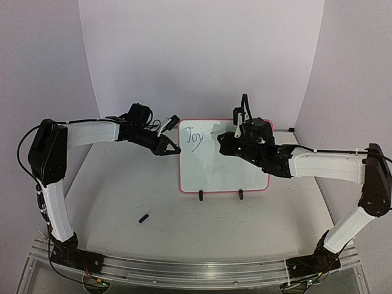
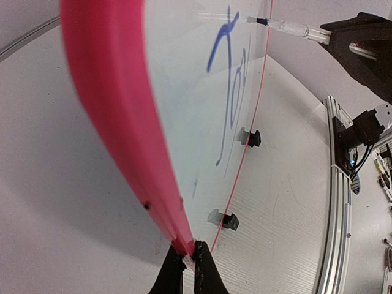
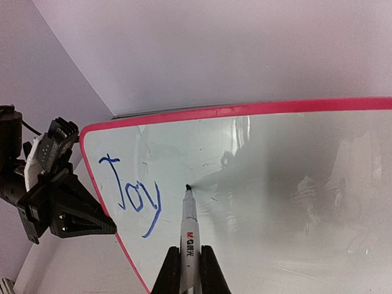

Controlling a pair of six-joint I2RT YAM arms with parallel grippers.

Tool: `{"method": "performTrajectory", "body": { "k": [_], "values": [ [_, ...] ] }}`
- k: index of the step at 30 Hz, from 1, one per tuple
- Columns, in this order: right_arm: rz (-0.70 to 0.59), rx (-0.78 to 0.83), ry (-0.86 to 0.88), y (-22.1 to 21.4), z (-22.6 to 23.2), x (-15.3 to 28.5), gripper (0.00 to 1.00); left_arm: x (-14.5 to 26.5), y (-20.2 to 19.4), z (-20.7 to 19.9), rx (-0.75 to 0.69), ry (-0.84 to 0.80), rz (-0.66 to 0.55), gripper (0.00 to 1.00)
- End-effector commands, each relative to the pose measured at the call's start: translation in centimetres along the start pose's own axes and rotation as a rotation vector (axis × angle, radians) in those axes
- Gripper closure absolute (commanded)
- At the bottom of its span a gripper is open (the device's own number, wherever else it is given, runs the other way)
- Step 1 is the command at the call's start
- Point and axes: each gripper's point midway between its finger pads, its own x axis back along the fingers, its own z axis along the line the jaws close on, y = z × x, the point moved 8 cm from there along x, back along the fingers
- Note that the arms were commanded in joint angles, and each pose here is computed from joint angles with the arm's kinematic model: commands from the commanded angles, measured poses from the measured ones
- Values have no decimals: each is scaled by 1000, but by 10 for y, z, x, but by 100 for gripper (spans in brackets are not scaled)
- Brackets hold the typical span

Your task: Write a sentence on the whiteboard

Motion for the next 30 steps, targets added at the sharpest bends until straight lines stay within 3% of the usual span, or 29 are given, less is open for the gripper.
{"method": "performTrajectory", "body": {
  "k": [1,10,20,30],
  "values": [
    [1,-17,-35,-3,-7,-1,100,-2,-5,-9,-47,26,59,100],
    [48,-45,-30,-20,-15,6,100,-1,-4,-9,-46,26,59,100],
    [-56,-49,120,19,9,25,100,-2,-5,-9,-47,26,61,100],
    [-93,-18,81,32,16,9,100,-2,-5,-9,-48,27,63,100]
  ]
}}
